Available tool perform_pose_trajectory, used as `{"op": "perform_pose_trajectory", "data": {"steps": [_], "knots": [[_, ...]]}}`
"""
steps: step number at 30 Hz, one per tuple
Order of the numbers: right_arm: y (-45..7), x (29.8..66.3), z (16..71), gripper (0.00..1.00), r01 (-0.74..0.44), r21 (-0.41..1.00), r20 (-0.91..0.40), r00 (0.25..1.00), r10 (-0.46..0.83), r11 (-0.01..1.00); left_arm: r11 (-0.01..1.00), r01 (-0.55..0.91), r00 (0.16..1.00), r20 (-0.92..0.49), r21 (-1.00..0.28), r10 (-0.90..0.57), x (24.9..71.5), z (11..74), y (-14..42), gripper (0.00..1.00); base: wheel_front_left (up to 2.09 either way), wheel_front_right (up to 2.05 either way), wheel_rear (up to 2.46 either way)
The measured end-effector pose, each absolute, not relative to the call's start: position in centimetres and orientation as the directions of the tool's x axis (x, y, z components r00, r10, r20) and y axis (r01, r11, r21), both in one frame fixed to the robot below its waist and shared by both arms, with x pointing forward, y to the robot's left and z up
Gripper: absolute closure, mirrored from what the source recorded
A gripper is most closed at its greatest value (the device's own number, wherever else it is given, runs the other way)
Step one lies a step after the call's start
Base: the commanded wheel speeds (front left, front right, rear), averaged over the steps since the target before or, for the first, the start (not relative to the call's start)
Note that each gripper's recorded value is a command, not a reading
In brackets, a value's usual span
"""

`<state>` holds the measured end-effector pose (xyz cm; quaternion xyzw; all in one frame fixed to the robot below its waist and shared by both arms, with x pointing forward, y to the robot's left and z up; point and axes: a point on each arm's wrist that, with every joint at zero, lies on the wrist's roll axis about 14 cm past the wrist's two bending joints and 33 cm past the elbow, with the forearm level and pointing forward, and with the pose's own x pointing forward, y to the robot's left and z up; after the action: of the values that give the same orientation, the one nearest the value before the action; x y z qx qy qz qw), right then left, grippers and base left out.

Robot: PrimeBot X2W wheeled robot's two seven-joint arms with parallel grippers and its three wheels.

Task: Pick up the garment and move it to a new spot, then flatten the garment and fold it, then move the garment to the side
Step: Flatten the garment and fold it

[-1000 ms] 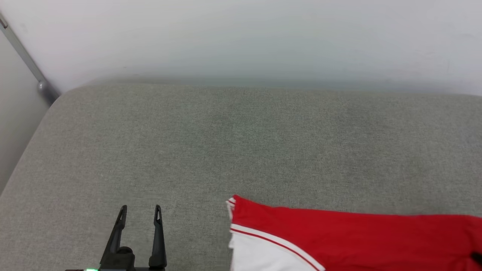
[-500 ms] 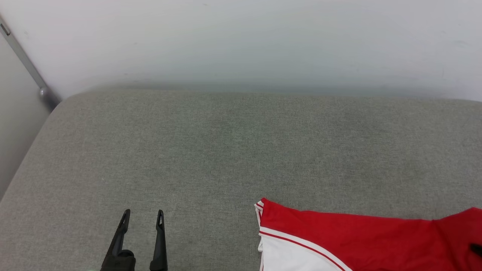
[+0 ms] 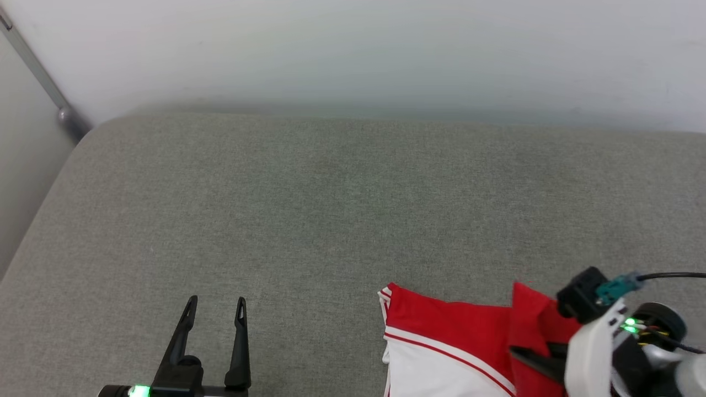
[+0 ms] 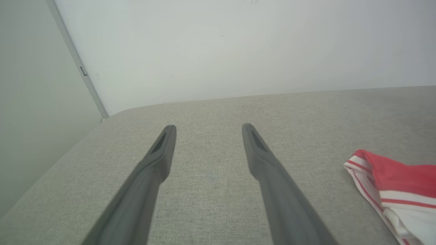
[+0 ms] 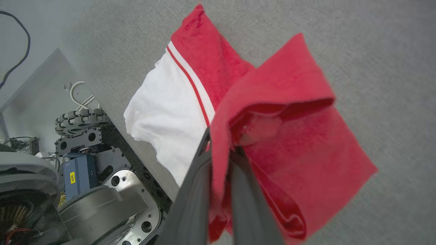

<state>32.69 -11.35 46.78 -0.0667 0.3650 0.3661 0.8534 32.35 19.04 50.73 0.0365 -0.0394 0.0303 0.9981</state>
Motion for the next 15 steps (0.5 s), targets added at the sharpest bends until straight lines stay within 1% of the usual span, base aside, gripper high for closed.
{"op": "perform_pose_trajectory", "data": {"steps": [4, 8, 10, 15], "knots": [[-6.7, 32.6, 46.2, 1.0, -0.751, 0.188, -0.657, 0.383, 0.649, 0.633, 0.996, -0.064, 0.996, 0.072, 0.067, 0.059, 32.9, 50.5, 19.1, 0.0, 0.0, 0.0, 0.0], [-3.2, 33.2, 45.4, 1.0, -0.8, 0.196, -0.65, 0.327, 0.686, 0.567, 0.996, -0.067, 0.996, 0.064, 0.065, 0.063, 33.5, 50.2, 19.1, 0.0, 0.0, 0.0, 0.0], [-2.1, 33.1, 44.2, 1.0, -0.82, 0.192, -0.67, 0.292, 0.682, 0.54, 0.995, -0.073, 0.996, 0.057, 0.064, 0.069, 33.6, 50.0, 19.3, 0.0, 0.0, 0.0, 0.0], [-1.3, 32.7, 40.2, 1.0, -0.822, 0.216, -0.743, 0.212, 0.635, 0.527, 0.995, -0.082, 0.996, 0.043, 0.064, 0.079, 34.0, 49.6, 19.6, 0.0, 0.0, 0.0, 0.0]]}}
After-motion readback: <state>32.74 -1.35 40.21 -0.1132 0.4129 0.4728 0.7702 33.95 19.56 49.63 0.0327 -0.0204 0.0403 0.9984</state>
